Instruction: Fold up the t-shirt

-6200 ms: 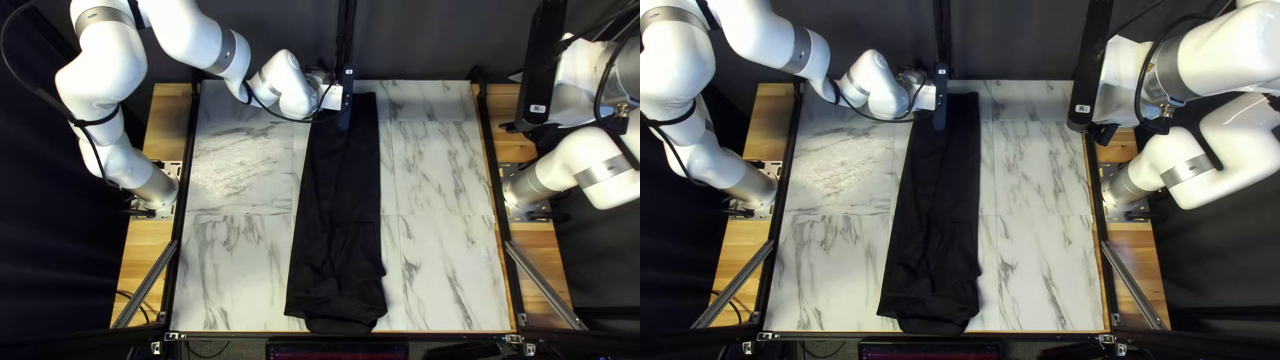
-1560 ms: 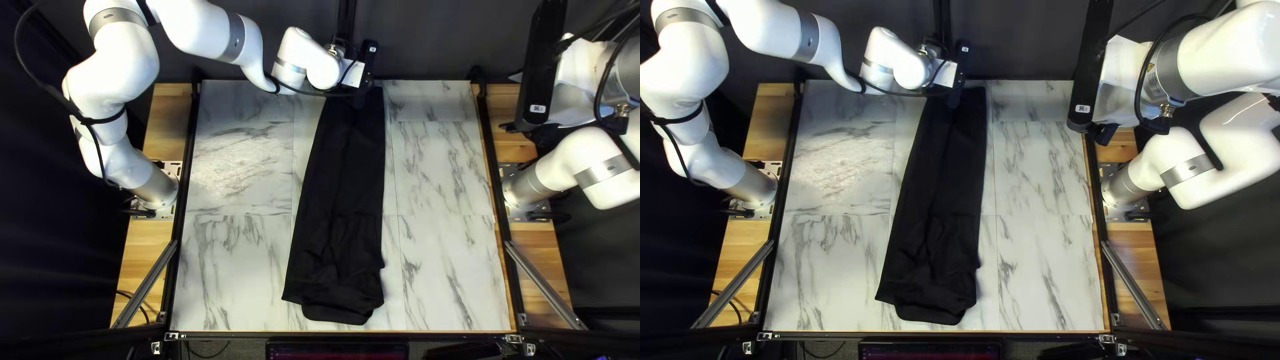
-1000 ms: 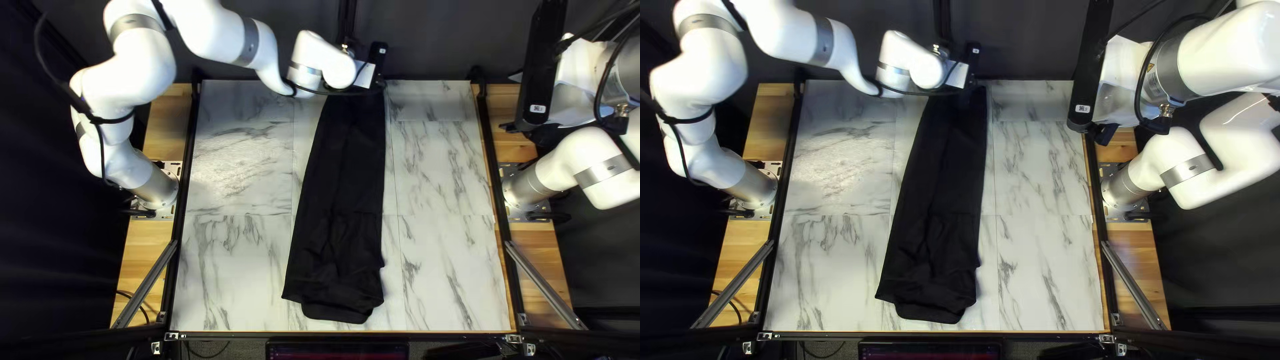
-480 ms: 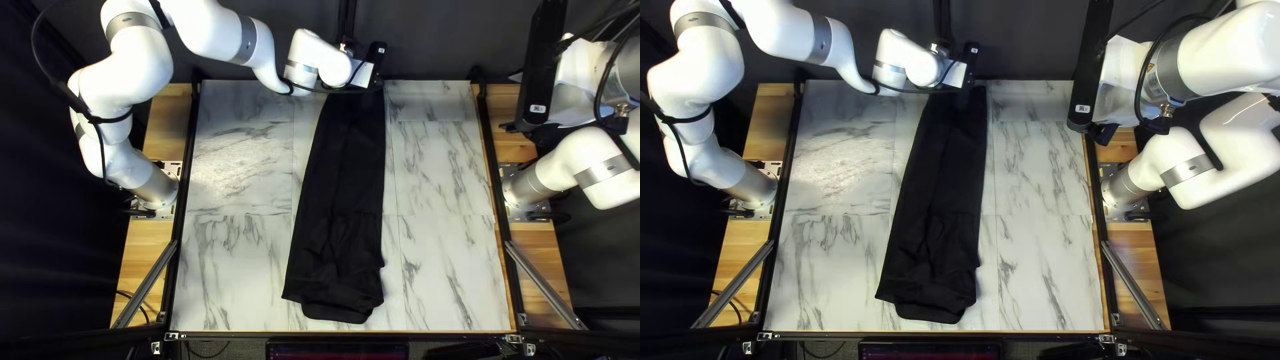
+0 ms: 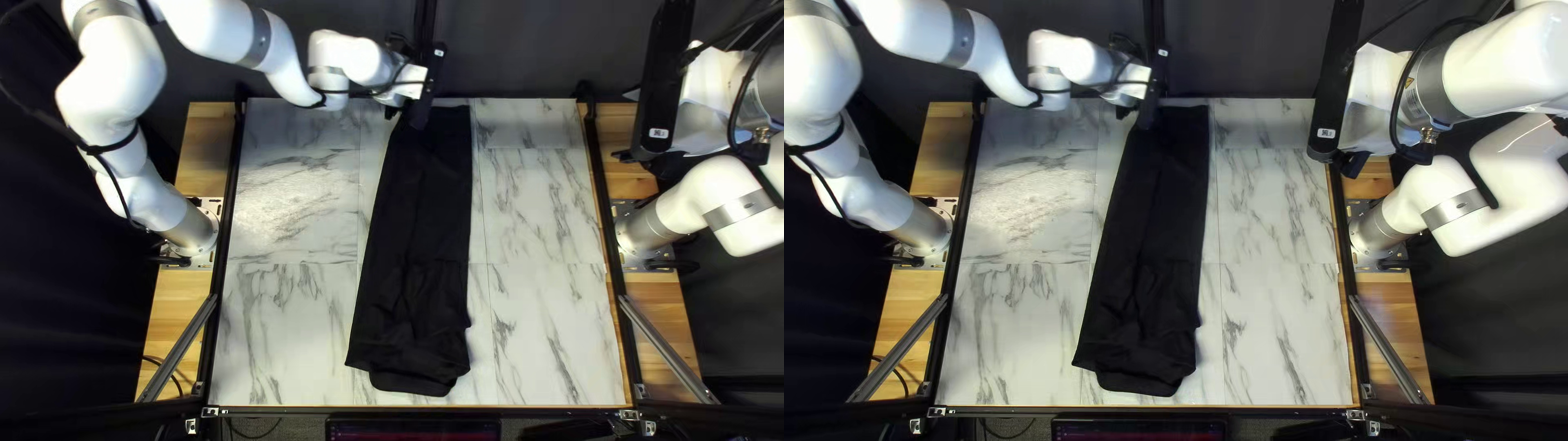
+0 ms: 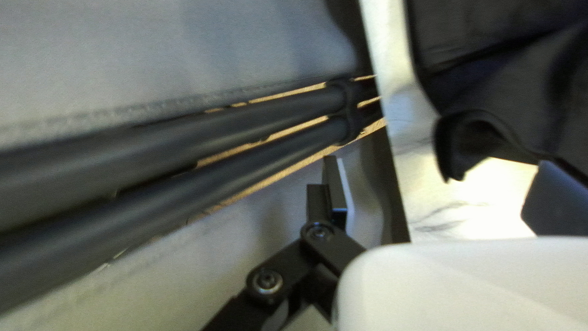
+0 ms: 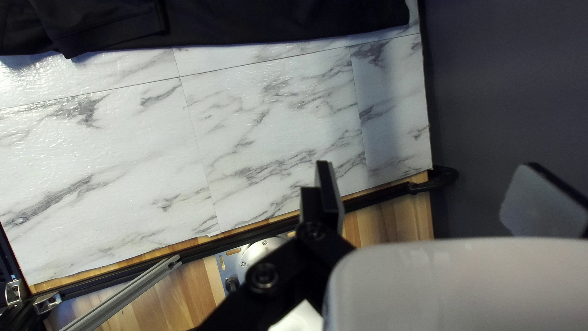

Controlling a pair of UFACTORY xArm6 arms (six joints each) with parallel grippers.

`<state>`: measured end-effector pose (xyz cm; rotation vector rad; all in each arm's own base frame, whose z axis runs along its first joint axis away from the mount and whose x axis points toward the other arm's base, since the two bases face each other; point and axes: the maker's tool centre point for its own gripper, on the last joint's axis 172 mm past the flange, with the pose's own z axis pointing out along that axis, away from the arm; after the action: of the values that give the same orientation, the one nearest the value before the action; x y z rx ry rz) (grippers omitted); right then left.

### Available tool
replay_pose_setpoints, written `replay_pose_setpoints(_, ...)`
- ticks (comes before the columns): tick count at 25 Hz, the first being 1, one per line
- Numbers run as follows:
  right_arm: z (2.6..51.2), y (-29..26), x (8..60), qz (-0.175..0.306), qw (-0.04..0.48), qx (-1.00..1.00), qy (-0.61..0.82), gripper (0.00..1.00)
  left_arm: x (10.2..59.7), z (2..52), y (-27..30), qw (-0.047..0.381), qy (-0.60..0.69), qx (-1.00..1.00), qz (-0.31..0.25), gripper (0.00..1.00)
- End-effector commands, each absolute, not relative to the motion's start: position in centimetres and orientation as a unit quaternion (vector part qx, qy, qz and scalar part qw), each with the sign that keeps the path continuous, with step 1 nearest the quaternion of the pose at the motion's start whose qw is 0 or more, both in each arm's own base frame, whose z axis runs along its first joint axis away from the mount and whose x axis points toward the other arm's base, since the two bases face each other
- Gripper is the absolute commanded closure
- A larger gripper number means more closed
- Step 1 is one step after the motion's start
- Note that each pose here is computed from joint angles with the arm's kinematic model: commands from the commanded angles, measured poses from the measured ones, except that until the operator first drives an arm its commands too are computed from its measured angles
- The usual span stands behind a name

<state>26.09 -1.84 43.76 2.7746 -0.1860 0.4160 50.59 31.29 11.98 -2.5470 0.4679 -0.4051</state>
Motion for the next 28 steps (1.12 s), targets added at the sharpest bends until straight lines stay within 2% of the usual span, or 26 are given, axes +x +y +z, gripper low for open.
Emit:
replay_pose_setpoints(1, 43.8, -1.8, 26.1, 0.146, 0.164, 0.973, -0.065, 0.00, 51.7, 11.1, 28.8, 0.283, 0.182, -0.932, -0.136, 0.00)
replay_pose_setpoints(7, 43.8, -1.8, 26.1, 0.146, 0.164, 0.973, -0.065, 0.00, 53.8, 9.2, 26.3, 0.318, 0.202, -0.919, -0.118, 0.00)
replay_pose_setpoints(19, 43.8, -1.8, 26.1, 0.146, 0.164, 0.973, -0.065, 0.00, 54.5, 7.1, 28.8, 0.331, 0.202, -0.919, -0.078, 0.00)
replay_pose_setpoints(28, 43.8, -1.8, 26.1, 0.146, 0.164, 0.973, -0.065, 0.00, 54.3, 6.6, 28.1, 0.336, 0.207, -0.917, -0.059, 0.00)
